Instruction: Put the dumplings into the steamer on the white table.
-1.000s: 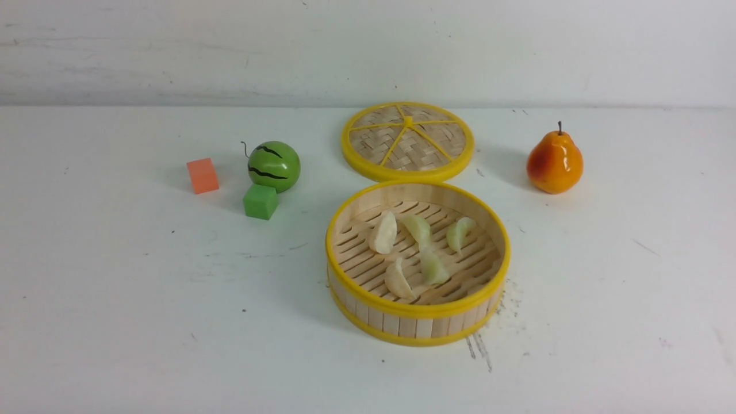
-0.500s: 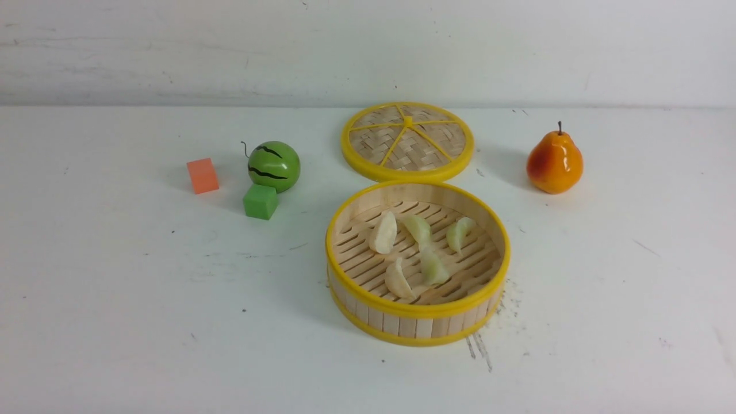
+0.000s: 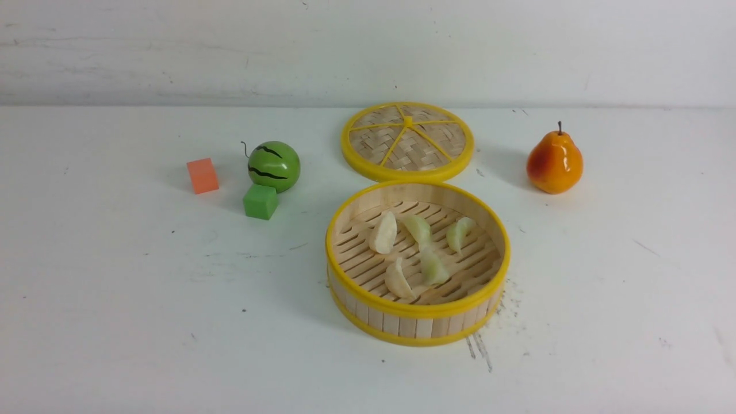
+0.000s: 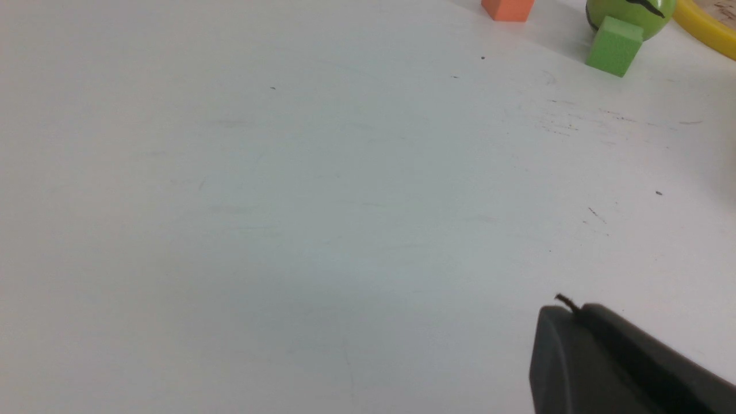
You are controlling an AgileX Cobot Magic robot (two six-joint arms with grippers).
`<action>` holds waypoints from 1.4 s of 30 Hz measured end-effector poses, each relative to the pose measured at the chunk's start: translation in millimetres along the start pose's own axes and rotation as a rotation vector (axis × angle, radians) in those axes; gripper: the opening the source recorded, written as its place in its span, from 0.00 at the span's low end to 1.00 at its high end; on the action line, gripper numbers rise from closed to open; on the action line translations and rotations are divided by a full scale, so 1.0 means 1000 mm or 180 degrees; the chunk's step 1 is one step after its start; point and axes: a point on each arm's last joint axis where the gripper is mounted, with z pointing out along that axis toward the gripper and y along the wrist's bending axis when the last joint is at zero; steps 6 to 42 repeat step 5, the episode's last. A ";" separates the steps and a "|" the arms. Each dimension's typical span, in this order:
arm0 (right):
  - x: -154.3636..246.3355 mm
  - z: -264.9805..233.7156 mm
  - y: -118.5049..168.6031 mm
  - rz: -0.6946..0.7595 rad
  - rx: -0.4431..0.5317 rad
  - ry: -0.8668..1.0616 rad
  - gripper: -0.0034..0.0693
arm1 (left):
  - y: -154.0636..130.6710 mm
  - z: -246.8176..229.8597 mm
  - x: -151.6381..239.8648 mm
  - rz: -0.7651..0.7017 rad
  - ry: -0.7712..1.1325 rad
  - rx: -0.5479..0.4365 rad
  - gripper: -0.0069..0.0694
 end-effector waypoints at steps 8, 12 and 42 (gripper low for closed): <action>0.000 0.000 0.000 0.0000 0.0000 0.0000 0.15 | 0.000 0.000 0.000 0.0000 0.0000 0.0000 0.09; 0.000 0.000 0.000 0.0000 0.0000 0.0000 0.15 | 0.000 0.000 0.000 0.0000 0.0000 0.0000 0.09; 0.000 0.000 0.000 0.0000 0.0000 0.0000 0.15 | 0.000 0.000 0.000 0.0000 0.0000 0.0000 0.09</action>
